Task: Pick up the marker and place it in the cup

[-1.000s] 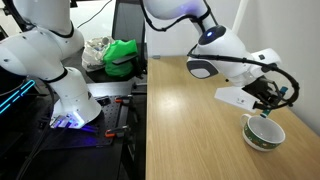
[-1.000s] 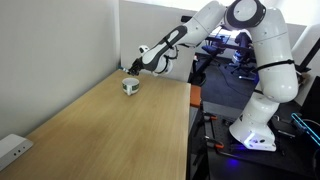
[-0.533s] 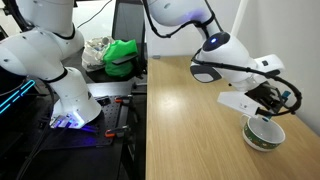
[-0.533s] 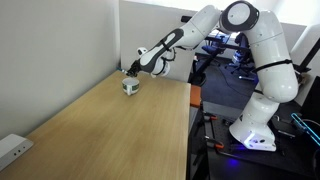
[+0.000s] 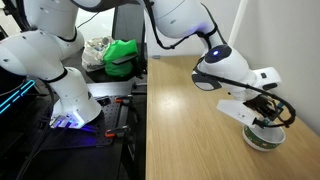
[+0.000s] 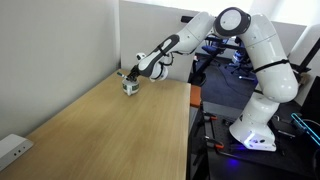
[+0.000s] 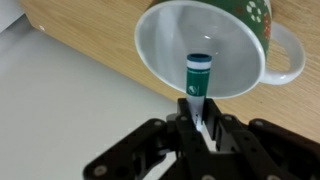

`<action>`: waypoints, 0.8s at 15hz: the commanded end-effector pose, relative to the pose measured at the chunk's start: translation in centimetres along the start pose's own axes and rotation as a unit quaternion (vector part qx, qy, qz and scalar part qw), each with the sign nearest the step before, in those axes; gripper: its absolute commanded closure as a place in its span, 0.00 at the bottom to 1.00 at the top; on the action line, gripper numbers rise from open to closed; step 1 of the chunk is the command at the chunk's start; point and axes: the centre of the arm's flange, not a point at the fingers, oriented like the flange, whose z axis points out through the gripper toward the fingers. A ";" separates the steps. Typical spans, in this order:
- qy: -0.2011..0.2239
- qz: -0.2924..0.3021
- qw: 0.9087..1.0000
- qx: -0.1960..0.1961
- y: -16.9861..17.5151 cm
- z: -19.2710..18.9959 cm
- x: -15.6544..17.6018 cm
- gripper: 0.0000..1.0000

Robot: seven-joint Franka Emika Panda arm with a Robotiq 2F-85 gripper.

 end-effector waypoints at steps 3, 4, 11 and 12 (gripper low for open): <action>0.009 0.007 1.000 -0.007 -0.7 0.2 -1.2 0.38; 0.011 0.007 1.000 -0.008 -0.6 0.0 -1.1 0.32; 0.028 0.009 0.999 -0.019 0.3 -2.3 0.1 0.00; 0.030 0.009 0.999 -0.019 0.4 -2.8 0.3 0.00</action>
